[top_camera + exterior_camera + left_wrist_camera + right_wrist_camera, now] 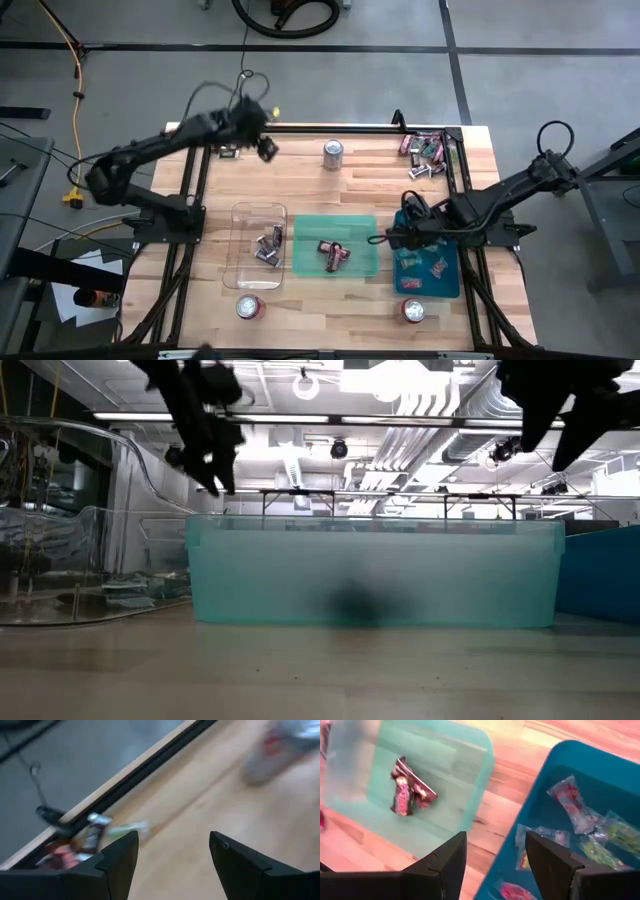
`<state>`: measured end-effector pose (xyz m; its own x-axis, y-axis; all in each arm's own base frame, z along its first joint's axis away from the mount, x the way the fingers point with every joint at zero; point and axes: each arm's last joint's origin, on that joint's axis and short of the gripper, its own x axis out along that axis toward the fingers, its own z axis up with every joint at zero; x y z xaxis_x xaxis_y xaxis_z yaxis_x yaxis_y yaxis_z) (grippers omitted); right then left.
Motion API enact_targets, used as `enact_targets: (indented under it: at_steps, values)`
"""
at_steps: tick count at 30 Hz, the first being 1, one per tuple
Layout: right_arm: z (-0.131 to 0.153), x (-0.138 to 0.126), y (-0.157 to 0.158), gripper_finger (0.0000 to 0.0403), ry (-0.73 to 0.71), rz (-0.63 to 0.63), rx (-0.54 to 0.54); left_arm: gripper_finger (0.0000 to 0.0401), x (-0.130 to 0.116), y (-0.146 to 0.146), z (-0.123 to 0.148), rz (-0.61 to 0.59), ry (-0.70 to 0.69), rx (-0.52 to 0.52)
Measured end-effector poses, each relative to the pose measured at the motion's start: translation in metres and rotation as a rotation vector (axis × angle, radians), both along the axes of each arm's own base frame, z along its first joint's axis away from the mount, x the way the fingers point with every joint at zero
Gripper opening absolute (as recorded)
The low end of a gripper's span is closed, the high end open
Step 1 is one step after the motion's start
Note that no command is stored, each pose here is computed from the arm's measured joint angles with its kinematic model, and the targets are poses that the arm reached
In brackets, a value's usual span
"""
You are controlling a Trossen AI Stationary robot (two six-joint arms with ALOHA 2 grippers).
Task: Organize candy in baskets
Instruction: Put the green gummy into the blue bin
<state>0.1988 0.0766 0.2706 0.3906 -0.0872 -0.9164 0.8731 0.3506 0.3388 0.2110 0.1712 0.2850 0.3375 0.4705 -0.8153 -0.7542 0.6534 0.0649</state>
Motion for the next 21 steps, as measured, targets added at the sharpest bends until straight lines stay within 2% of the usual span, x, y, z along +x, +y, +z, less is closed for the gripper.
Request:
enact_targets:
  at_steps: [4, 7, 13, 17, 21]
  values:
    - [0.001, 0.004, -0.004, 0.0197, -0.019, -0.022, 0.010, 0.0232, -0.005, 0.050, -0.025, -0.011, 0.120, -0.079]
    - [0.001, 0.006, -0.005, 0.0197, -0.042, -0.030, 0.020, 0.0232, -0.003, 0.071, -0.052, -0.066, 0.198, -0.156]
    - [0.004, 0.010, -0.002, 0.0197, -0.094, -0.023, 0.044, 0.0232, 0.011, 0.079, -0.093, -0.134, 0.276, -0.264]
    - [0.004, 0.012, -0.001, 0.0197, -0.109, -0.023, 0.051, 0.0232, 0.019, 0.082, -0.106, -0.137, 0.299, -0.248]
    - [0.004, 0.012, -0.001, 0.0197, -0.110, -0.024, 0.051, 0.0232, 0.022, 0.086, -0.118, -0.115, 0.384, -0.212]
